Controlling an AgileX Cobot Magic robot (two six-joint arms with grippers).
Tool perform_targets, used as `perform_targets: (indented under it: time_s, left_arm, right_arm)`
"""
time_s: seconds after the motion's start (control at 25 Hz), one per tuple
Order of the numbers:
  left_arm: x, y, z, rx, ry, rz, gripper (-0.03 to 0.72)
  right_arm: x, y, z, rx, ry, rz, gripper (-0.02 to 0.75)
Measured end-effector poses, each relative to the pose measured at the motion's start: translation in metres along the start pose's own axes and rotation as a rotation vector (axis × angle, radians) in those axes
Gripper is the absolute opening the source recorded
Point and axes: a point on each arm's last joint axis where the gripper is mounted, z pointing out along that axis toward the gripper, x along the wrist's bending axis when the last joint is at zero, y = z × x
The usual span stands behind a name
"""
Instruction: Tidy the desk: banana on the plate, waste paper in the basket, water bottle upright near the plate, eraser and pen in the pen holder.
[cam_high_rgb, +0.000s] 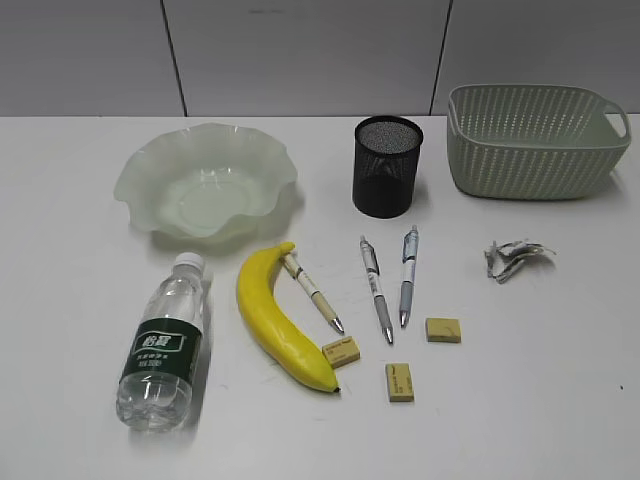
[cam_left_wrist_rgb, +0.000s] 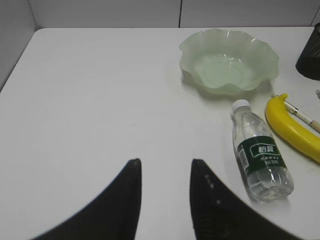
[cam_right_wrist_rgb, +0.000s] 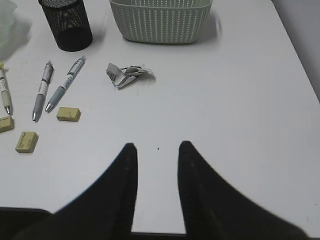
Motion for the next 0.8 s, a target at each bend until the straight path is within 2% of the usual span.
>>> perform_targets:
  time_s: [0.12,0.24,0.56,0.68,0.72,0.76,0.8]
  left_arm:
    - [-0.004,0.005,0.002,-0.002,-0.04,-0.006,0.247]
    - [-0.019,0.029,0.02,0.014,-0.145,0.019,0.247]
    - [-0.065,0.094,0.156,0.314,-0.383,0.164,0.239]
    - [-0.108,0.107,0.189,0.371,-0.516,0.28,0.236]
    - [-0.157,0.11,0.197,0.39,-0.613,0.389,0.237]
    - [-0.157,0.11,0.197,0.39,-0.613,0.389,0.237]
    - [-0.179,0.108,0.202,0.41,-0.622,0.455,0.237]
  right_arm:
    - [0.0,0.0,0.0,0.0,0.0,0.0,0.238]
    - [0.0,0.0,0.0,0.0,0.0,0.0,0.238]
    - [0.0,0.0,0.0,0.0,0.0,0.0,0.238]
    - [0.0,0.0,0.0,0.0,0.0,0.0,0.238]
    - [0.0,0.0,0.0,0.0,0.0,0.0,0.238]
    - [0.0,0.0,0.0,0.0,0.0,0.0,0.238]
    - [0.0,0.0,0.0,0.0,0.0,0.0,0.238]
